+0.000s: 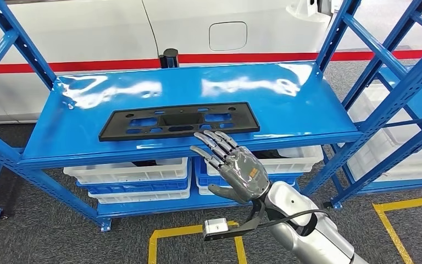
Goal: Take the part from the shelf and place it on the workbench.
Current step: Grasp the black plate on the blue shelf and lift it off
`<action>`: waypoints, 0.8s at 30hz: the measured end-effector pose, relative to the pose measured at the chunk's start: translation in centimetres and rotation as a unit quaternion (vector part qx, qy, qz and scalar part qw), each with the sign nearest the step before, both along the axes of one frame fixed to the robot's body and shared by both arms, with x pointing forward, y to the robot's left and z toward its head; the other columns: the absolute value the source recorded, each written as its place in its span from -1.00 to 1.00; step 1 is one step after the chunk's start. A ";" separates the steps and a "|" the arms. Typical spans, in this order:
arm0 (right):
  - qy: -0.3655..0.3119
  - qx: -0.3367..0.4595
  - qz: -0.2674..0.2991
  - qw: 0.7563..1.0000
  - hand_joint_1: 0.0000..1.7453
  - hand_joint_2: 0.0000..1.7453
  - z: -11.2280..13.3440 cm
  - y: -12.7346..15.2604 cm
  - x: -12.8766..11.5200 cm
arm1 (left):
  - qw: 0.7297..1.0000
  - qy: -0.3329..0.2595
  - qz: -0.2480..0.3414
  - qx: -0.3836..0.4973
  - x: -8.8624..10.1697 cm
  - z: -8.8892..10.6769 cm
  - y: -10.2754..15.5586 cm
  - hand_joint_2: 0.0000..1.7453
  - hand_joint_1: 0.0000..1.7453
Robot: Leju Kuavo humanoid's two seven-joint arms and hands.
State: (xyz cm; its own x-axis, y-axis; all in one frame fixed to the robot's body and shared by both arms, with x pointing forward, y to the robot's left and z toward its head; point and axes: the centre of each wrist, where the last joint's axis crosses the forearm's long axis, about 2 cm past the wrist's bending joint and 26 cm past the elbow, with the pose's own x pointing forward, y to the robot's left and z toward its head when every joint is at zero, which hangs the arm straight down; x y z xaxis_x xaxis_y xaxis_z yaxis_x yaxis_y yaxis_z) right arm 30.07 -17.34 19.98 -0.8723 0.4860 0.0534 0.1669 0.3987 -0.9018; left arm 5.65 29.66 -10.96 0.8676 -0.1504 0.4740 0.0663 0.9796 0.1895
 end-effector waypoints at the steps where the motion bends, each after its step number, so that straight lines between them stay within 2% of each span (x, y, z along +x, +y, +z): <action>1: 0.001 -0.001 0.001 1.000 -1.00 1.00 0.0 0.1 0.0 | 1.000 0.000 0.000 0.000 0.0 0.0 0.0 -1.00 -1.00; 24: 0.021 -0.011 0.011 1.000 -1.00 1.00 -0.1 1.9 0.1 | 1.000 0.001 0.004 0.021 0.3 0.1 -0.9 -1.00 -1.00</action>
State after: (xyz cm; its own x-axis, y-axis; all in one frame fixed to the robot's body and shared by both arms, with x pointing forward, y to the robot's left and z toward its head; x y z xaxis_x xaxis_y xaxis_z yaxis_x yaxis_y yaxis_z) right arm 30.21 -15.41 19.84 -0.8799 0.4686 0.0794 0.1209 0.3823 -0.9161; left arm 5.99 28.76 -10.89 0.8702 -0.1628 0.4650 0.0586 0.9713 0.2305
